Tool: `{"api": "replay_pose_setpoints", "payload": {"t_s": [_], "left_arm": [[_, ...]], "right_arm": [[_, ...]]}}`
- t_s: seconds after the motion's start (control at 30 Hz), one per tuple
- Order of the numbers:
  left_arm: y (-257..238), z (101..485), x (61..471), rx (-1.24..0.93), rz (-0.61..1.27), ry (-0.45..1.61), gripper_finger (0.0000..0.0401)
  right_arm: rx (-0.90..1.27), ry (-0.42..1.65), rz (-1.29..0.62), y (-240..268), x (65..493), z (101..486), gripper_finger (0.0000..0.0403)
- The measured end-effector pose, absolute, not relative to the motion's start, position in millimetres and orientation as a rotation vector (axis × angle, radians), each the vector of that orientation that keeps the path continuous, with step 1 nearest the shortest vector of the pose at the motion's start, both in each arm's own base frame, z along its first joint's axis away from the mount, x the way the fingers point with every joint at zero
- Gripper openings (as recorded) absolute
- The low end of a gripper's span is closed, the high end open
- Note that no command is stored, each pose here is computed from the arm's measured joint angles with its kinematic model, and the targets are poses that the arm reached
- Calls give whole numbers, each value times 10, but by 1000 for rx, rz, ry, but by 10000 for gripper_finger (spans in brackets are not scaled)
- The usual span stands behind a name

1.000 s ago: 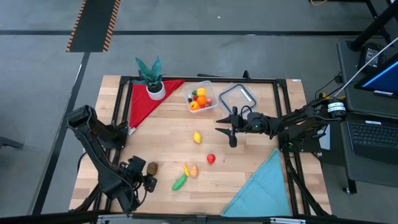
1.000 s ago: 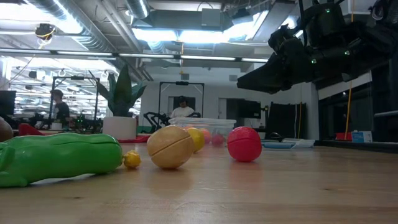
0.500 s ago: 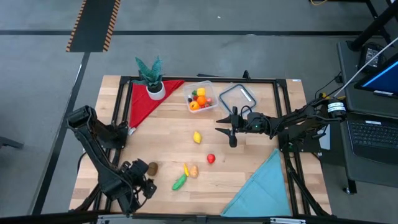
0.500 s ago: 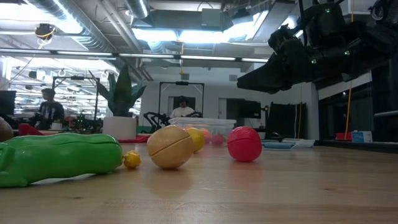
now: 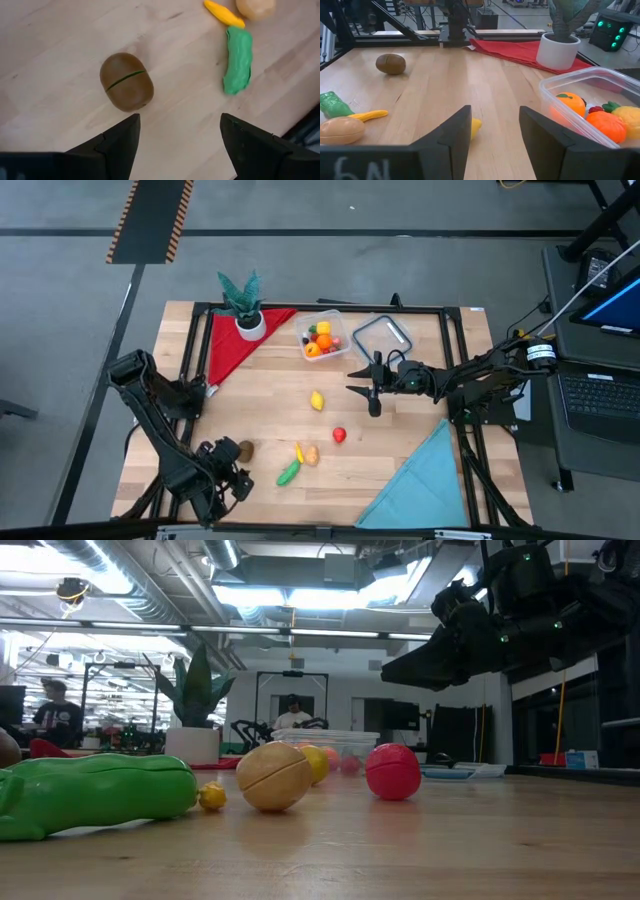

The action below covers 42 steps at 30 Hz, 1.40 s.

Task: Pick and placing Produce into tupperware
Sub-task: Put the brown kiwi into the transparent container

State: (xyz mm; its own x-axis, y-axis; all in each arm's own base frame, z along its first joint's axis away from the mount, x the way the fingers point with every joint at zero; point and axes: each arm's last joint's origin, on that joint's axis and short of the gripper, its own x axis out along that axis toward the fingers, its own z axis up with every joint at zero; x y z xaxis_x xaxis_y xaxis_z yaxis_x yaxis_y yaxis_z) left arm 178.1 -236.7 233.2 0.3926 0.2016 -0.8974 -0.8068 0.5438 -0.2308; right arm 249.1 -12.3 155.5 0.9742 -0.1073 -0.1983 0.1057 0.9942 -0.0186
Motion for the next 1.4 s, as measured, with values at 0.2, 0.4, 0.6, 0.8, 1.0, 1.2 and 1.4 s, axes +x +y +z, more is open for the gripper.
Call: {"api": "replay_pose_setpoints", "payload": {"t_s": [0.2,0.4,0.6,0.8,1.0,1.2,1.4], "left_arm": [[-2266,2330,1903,-806,790,931,265],[-2085,2174,1973,-867,929,1014,265],[-1947,1932,1916,-895,1055,1143,265],[-1961,1875,1954,-938,1010,1108,265],[-1955,1824,1954,-947,998,1092,265],[-1903,1795,1980,-944,1013,1063,265],[-1862,1788,2011,-952,1030,1057,265]], "right_arm": [[-8,200,-107,-123,2491,1555,168],[-6,201,-108,-123,2490,1555,168],[-5,204,-108,-123,2490,1552,168],[-6,208,-108,-123,2489,1549,168],[-7,208,-108,-123,2489,1549,168],[-7,208,-108,-123,2489,1549,168],[-7,208,-108,-123,2489,1548,168]]}}
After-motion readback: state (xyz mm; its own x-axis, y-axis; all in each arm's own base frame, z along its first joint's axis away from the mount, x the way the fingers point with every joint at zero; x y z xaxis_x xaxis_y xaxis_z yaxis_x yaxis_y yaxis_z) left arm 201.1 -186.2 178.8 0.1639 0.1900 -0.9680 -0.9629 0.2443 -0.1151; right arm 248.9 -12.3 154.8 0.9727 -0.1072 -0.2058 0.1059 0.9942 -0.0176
